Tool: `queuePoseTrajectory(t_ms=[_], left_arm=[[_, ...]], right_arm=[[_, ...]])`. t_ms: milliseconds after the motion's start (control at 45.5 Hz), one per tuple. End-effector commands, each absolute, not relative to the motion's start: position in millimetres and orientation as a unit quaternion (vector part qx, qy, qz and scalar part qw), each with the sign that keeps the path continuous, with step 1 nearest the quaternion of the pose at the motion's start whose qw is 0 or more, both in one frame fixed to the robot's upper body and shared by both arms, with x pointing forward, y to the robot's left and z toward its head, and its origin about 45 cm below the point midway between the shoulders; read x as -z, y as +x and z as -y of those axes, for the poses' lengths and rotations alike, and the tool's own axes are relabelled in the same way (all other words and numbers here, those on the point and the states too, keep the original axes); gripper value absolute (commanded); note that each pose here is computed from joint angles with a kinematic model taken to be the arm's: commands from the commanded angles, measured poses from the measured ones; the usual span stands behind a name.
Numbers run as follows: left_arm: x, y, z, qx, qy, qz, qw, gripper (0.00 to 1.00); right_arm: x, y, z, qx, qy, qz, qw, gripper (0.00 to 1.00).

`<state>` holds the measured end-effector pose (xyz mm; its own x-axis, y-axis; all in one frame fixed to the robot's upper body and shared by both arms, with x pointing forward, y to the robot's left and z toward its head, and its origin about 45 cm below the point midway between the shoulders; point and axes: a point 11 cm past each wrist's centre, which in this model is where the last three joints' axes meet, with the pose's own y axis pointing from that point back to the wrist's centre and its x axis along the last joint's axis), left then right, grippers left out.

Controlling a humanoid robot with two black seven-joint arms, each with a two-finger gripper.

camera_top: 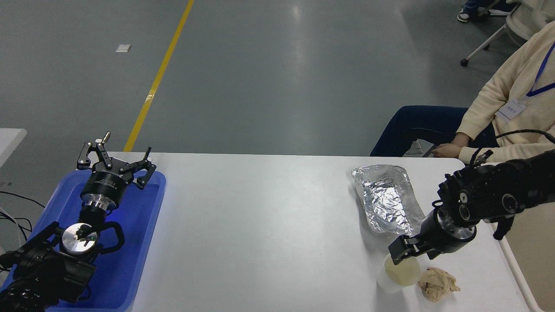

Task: Pick up paper cup place in dustbin

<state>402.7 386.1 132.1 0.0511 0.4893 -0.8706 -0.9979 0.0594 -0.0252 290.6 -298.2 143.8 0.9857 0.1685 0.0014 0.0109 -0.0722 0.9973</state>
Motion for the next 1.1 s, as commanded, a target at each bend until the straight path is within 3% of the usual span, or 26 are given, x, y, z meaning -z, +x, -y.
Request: queuePoseTrajectory(t_ms=[0,66,132,220,440,703,1077], left_arm=[[-132.2,402.7,-386.3,-0.588,-0.354,-0.359,0.633,1.0],[-131.9,402.8,-385.6,-0.587,-0.354,-0.36,0.633,1.0],[-132.2,402.7,-386.3,-0.588,-0.354,-0.359,0.633,1.0],[-132.2,402.7,-386.3,-0.588,-0.354,-0.359,0.633,1.0],[-131.8,402.8,-385.4,-0.587,-0.354,-0.36,0.633,1.0],[-132.4,402.9,-385.9,-0.587,-0.354,-0.359,0.633,1.0],[-132.2,402.7,-386.3,-0.588,-0.354,-0.359,0.633,1.0]], right_arm=[[-134.2,284.9,300.6,-0.054,0.729,-0.065,0.679,0.46],[-134.0,285.7,301.4,-0.051,0.729,-0.061,0.679,0.25],[-134.1,285.6,302.0,-0.047,0.731,-0.056,0.679,0.18],[-133.8,284.5,302.6,-0.043,0.731,-0.057,0.679,0.01],[-135.9,284.2,304.4,-0.005,0.739,-0.021,0.673,0.0],[-147.4,289.0,304.5,0.002,0.741,-0.012,0.671,0.0],[-261.5,301.9,314.8,0.085,0.756,-0.017,0.649,0.0]])
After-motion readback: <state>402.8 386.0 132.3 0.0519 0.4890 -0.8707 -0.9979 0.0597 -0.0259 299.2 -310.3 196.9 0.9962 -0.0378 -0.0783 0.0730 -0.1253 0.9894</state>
